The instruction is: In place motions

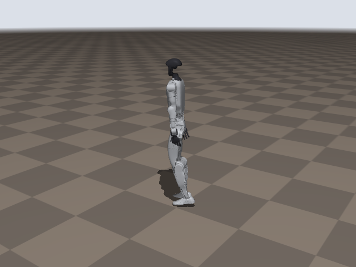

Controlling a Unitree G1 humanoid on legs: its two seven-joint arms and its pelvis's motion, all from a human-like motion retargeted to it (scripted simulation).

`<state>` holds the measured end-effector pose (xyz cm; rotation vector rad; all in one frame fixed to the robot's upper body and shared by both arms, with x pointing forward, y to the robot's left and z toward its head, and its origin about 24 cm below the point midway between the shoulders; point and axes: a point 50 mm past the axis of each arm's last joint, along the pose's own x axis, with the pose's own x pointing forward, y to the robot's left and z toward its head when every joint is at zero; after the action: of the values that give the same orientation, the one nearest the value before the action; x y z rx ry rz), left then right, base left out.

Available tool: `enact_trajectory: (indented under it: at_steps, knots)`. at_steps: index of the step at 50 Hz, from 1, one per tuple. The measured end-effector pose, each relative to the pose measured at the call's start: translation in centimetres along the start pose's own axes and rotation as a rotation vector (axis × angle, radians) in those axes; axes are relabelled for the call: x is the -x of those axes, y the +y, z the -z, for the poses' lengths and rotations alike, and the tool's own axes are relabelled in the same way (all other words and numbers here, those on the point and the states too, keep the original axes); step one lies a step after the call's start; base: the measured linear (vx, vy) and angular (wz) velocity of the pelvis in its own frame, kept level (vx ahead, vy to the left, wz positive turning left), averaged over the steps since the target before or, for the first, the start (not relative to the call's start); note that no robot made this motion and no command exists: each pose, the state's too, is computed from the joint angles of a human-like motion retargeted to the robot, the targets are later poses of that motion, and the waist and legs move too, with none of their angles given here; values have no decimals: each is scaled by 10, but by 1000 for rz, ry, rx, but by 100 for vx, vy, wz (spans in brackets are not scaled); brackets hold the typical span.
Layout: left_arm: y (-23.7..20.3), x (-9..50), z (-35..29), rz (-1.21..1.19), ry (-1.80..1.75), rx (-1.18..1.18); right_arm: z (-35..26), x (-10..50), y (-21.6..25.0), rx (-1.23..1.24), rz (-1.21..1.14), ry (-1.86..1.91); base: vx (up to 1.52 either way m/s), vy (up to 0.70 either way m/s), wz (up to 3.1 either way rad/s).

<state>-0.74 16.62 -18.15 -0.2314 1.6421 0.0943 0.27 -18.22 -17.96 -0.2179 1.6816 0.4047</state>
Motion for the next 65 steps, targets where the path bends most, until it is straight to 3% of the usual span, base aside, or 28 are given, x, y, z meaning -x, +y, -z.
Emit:
enact_trajectory:
  at_steps: [18,27,65]
  knots:
    - [18,3,2,-48,21,17,18,-1,3,-55,-9,40,11,2,-35]
    - [5,2,-6,-6,-10,79,17,0,-5,-50,23,38,6,5,-39]
    - [12,3,-8,-33,12,52,5,1,-4,-74,29,31,-15,15,-120]
